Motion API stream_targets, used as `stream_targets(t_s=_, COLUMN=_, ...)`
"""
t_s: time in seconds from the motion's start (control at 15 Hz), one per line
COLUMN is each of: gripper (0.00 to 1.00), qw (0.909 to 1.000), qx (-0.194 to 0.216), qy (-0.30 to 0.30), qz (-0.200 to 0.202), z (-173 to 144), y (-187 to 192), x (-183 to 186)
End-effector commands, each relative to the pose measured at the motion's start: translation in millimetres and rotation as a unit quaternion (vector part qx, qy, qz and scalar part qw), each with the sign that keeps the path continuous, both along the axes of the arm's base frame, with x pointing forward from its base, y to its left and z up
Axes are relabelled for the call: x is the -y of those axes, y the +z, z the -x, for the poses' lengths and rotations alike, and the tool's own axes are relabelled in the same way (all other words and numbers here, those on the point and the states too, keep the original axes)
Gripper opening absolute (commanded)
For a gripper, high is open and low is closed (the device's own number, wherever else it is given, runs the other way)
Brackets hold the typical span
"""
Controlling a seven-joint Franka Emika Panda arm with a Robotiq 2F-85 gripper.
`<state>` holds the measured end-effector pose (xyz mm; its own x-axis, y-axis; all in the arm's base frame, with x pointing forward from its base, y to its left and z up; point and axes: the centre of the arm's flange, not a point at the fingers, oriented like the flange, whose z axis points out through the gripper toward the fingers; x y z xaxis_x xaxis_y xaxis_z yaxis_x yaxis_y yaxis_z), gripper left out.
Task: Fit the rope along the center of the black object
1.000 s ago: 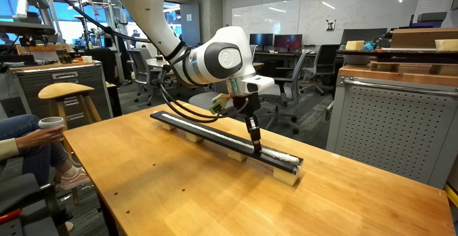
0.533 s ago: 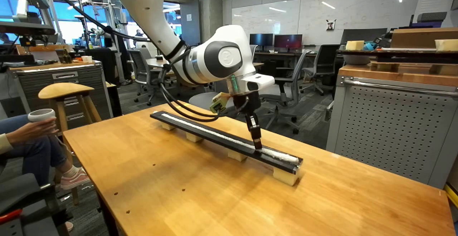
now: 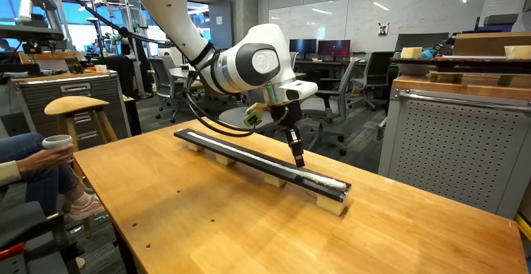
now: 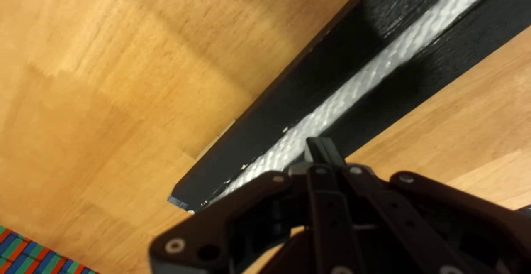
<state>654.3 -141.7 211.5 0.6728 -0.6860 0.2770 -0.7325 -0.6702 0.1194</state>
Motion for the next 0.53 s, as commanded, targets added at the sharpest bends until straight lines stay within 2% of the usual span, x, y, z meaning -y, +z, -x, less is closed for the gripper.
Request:
stream_targets(t_s=0.0, gripper=0.0, qw=0.9999, qx=-0.002, qy=-0.009, qz=0.007, z=-2.8, y=-1.6, x=6.8)
stream_targets(t_s=0.47, gripper=0.0, qw=0.9997, qx=-0.018, qy=-0.016, qz=0.002, z=-10.3, y=-23.8, x=23.3)
